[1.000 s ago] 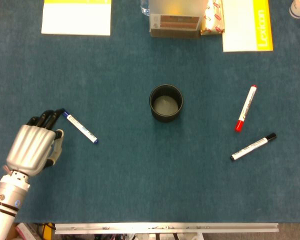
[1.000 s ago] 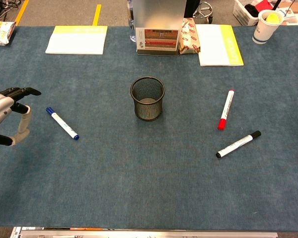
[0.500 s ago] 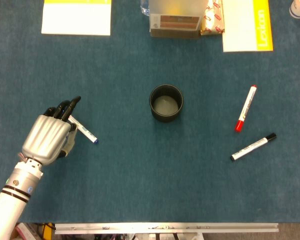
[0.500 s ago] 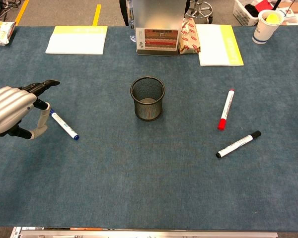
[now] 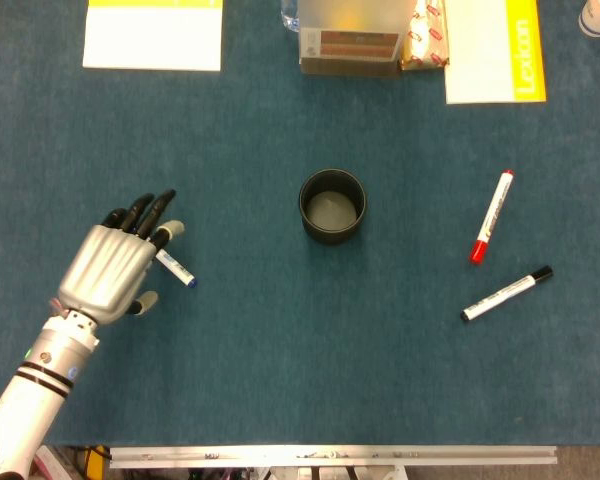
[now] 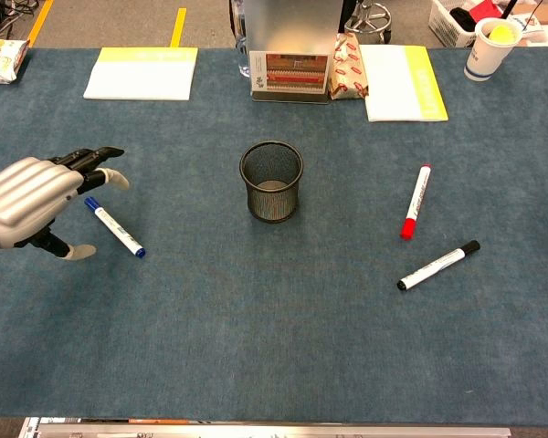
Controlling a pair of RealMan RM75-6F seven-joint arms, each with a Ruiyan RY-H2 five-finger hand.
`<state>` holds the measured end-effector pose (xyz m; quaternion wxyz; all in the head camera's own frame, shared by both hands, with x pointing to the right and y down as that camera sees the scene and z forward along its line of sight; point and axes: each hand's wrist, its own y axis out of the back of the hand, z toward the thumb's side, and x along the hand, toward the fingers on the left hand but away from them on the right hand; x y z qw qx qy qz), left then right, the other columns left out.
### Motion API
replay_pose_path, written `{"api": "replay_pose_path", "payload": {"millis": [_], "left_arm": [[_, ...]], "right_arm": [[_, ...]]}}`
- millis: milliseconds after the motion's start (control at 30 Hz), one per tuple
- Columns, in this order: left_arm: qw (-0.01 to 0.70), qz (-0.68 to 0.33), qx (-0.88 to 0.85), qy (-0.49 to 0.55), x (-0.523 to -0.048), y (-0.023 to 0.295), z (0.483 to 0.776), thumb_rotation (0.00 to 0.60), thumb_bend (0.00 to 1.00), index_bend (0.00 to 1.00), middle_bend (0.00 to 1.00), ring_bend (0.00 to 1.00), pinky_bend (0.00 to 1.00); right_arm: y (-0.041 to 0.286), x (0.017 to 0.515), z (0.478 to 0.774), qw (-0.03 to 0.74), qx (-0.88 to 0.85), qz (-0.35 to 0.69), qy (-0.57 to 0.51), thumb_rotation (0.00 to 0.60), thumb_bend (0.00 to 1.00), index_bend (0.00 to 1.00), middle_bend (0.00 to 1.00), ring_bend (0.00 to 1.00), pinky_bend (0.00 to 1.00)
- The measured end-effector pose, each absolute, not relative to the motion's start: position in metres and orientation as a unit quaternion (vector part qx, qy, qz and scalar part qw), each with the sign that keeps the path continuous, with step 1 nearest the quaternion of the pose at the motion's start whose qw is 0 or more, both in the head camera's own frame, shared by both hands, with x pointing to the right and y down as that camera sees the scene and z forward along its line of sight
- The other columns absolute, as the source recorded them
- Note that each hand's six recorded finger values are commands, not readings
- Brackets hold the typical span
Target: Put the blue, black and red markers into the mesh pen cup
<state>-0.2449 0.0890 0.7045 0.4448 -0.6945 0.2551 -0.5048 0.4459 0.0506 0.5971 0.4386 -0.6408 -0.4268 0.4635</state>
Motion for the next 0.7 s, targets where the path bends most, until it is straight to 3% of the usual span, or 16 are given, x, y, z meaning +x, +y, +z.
{"api": "replay_pose_path", "payload": {"millis": [267,700], "left_arm": [[0.447,-0.498,-0.708,0.225,-0.233,0.080,0.724,0.600,0.14,0.26,0.00,0.00,0.21],[0.464,-0.493,-0.714,0.178,-0.229,0.062,0.754,0.600,0.14,0.33,0.00,0.00,0.21]], "right_arm": [[0.050,0.447,0.597,0.438,-0.640,0.464,-0.429,0.600,0.45,0.51,0.33,0.29,0.50],[0.049,0.448,0.597,0.435,-0.641,0.464,-0.429,0.600,0.45,0.51,0.33,0.29,0.50]]}}
